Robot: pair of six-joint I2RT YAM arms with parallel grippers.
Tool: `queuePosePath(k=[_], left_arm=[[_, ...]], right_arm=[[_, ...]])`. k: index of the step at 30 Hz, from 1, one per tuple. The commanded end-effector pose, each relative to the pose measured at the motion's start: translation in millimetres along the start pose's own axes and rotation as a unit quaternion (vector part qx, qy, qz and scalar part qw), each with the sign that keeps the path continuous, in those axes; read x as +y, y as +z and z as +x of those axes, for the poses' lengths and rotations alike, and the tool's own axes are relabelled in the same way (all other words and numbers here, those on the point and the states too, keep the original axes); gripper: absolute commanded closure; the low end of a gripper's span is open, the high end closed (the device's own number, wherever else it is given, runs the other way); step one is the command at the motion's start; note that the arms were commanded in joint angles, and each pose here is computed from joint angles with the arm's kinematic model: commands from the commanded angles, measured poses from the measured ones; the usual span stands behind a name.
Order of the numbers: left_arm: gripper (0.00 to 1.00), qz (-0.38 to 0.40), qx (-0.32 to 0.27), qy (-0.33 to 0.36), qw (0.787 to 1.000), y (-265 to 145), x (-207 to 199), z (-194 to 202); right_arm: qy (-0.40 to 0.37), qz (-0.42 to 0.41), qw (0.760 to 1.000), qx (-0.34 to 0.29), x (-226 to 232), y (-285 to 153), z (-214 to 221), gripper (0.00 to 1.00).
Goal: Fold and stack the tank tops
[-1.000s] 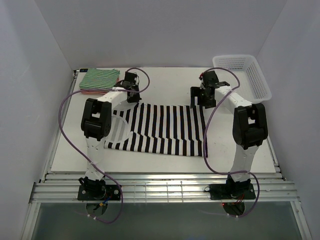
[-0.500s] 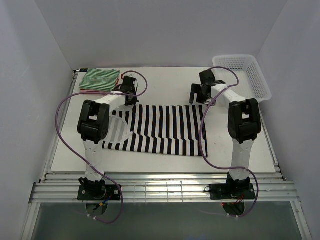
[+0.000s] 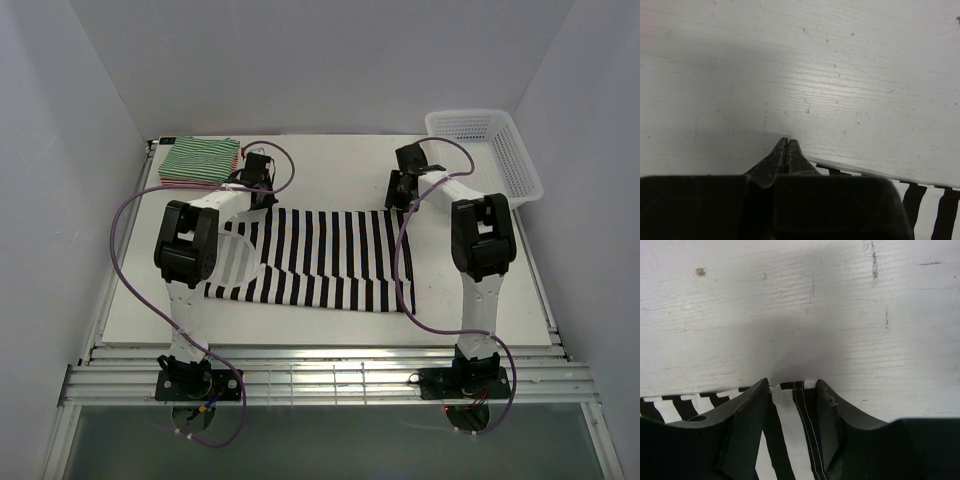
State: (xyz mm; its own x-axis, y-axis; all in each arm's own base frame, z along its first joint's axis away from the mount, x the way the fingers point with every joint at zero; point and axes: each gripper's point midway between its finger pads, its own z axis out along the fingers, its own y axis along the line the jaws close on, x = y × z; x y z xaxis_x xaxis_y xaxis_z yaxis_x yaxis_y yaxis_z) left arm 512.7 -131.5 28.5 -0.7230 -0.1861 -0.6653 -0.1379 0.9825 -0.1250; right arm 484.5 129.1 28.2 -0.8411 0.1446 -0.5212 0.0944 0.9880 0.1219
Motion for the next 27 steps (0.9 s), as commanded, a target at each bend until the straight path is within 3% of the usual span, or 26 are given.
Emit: queuePosePath(k=[1,5,8,20,27], left_arm=[[1.00,0.012,-0.046,-0.015,0.999,-28,-5,-33],[1.00,0.012,-0.045,-0.016,0.999,-30,-4,-31],[1.00,0.017,-0.048,-0.017,0.999,-33,-5,-32],[1.00,0.041,-0.067,-0.039,0.996,-64,-5,-34],[1.00,0.057,-0.053,-0.066,0.995,-90,4,-2]], right_arm=[[0.013,0.001,1.000,-0.017,-1,3,-9,0.51],[0.015,0.006,1.000,-0.013,-3,3,-6,0.64],[0.015,0.007,1.000,-0.018,-4,-2,-8,0.92],[0.001,-0.007,0.995,-0.102,-7,-63,-28,0.92],[-0.015,-0.069,0.991,-0.116,0,-86,8,0.92]])
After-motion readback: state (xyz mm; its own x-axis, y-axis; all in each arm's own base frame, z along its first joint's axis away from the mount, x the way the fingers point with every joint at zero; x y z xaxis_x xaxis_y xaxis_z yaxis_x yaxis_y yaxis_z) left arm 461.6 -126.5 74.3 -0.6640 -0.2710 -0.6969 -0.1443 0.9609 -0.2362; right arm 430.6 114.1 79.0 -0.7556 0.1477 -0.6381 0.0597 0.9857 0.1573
